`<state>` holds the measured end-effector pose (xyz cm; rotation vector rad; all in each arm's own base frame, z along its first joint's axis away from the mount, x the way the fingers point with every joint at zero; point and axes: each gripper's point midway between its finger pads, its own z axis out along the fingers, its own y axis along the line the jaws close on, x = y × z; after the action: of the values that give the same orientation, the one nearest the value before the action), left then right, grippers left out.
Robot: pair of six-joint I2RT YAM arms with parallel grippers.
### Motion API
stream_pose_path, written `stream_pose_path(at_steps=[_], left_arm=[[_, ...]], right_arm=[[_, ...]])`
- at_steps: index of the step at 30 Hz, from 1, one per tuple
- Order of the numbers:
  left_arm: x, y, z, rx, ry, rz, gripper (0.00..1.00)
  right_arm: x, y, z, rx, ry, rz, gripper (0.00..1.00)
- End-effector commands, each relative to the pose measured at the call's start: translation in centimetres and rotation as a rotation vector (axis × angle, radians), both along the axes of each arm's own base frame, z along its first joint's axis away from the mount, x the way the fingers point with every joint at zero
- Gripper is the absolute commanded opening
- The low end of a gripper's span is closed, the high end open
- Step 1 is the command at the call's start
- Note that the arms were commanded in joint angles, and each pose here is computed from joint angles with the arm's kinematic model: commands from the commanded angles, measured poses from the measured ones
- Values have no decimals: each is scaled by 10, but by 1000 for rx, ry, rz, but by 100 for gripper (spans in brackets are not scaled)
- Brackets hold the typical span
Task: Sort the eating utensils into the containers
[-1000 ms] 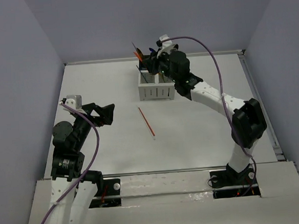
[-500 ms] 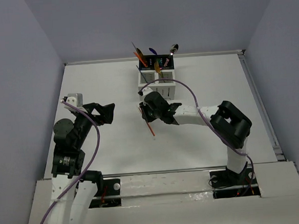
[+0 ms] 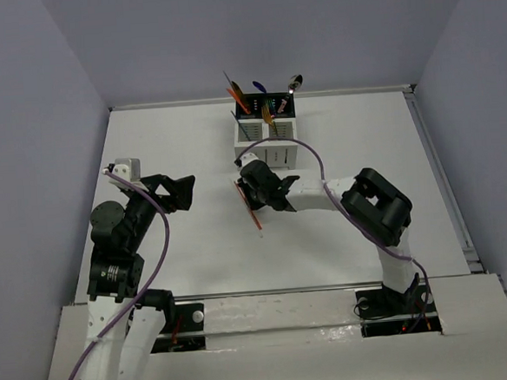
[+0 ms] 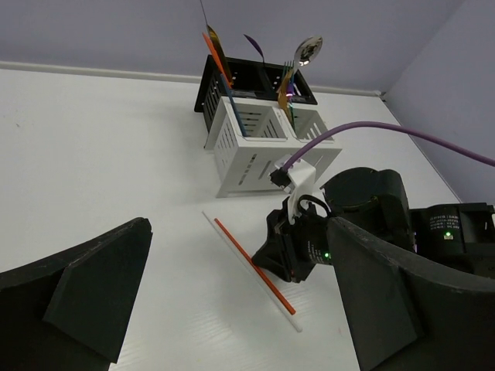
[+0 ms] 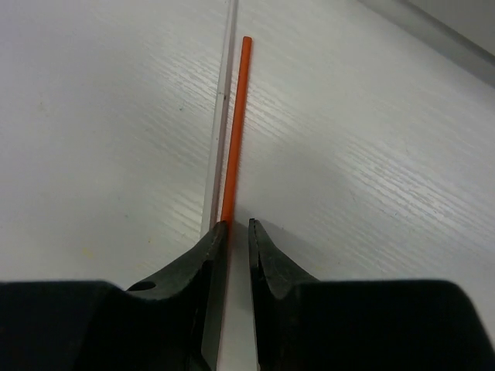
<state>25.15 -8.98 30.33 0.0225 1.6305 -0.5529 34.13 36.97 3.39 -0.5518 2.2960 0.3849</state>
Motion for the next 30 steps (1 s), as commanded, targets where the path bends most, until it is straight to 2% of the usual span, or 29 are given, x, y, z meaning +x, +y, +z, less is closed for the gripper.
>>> stream_pose_path(at_steps=[1,11,21,30], left_arm=[[0,-2,14,-15,-53,-11,99],[-1,-2,15,-16,-57,-15,99],[-1,-2,16,-16,-60,-15,99],[-1,-2,16,-16,-60,-14,99]], right_arm=[[2,9,1,-18,-14,-4,23],[-2,16,1,-90,-38,3,23],[8,-7,6,-205,-92,-92,20],[9,-11,32,-173,-131,-107,20]])
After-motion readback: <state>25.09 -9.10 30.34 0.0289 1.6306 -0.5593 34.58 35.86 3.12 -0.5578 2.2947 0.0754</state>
